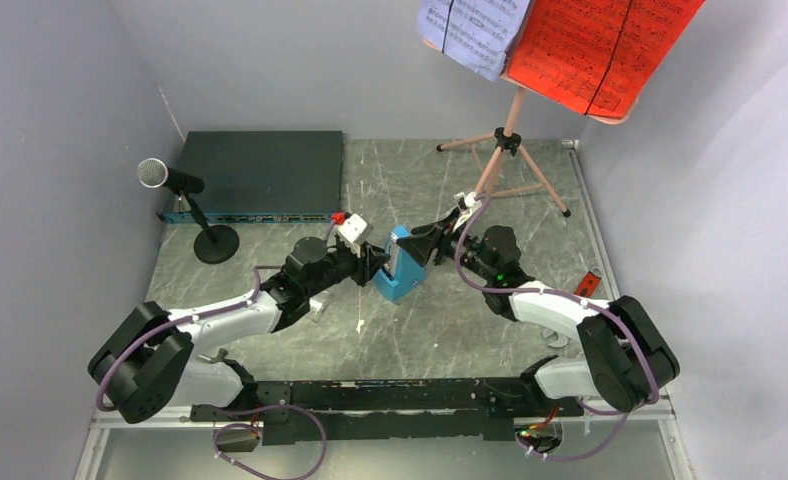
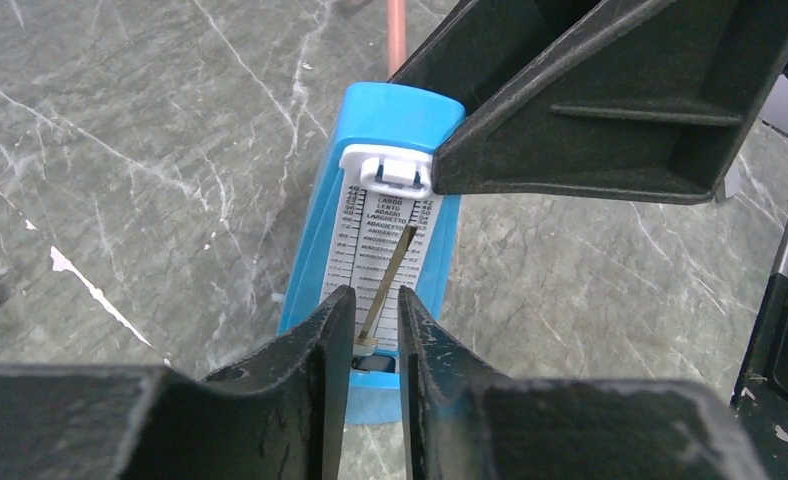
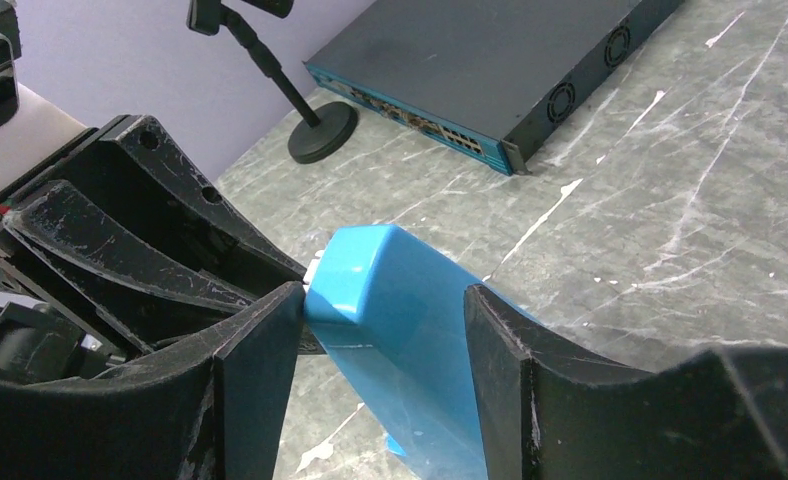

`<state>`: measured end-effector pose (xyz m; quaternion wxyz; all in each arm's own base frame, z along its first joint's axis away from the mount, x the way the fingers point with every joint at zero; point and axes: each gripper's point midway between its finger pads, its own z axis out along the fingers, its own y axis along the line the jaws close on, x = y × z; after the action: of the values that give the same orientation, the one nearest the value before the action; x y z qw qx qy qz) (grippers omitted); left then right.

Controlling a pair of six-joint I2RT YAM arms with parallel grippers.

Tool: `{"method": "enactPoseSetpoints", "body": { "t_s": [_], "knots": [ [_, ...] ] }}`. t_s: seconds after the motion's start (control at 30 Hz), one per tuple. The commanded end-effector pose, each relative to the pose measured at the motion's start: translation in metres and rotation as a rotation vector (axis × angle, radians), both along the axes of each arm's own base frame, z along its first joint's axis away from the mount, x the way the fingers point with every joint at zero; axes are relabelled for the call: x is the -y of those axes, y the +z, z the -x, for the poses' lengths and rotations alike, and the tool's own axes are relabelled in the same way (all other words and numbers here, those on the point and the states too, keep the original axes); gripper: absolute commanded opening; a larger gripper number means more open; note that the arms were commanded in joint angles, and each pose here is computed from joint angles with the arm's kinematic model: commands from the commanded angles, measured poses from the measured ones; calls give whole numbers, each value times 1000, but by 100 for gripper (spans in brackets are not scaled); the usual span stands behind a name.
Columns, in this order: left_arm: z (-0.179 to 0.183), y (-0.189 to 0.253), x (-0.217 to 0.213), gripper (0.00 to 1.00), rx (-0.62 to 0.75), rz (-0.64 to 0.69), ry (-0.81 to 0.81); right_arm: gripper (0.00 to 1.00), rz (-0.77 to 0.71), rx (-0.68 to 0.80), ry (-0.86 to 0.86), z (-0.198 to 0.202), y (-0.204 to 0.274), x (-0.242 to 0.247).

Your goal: Pack up the instrument practice props

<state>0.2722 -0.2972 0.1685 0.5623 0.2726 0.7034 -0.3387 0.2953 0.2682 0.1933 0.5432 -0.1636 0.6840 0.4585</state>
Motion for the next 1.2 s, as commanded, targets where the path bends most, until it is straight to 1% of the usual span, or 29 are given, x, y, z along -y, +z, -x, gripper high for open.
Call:
{"method": "enactPoseSetpoints", "body": {
  "t_s": [0.0, 0.17, 0.33, 0.53, 0.9, 0.97, 1.17],
  "knots": [
    [-5, 29, 13, 26, 61, 48, -46, 62, 47, -1, -36, -5, -18, 6],
    [-5, 33, 15, 24, 71, 51, -58, 61, 50, -4, -34, -6, -23, 6],
    [-8, 35, 14, 18, 90, 38, -49, 60, 43, -5, -18, -4, -25, 3],
    [-8, 36, 15, 15, 97, 36, -65, 59, 41, -5, -19, -4, -27, 4],
    [-11, 35, 21, 14, 86, 36, -80, 58, 22, 30, -13, 1, -20, 5],
    [-12, 36, 22, 14, 87, 35, -80, 59, 19, 50, -16, 2, -16, 7],
    [-13, 37, 24, 14, 87, 38, -83, 71, 25, 84, -71, 1, -12, 17]
  ]
}}
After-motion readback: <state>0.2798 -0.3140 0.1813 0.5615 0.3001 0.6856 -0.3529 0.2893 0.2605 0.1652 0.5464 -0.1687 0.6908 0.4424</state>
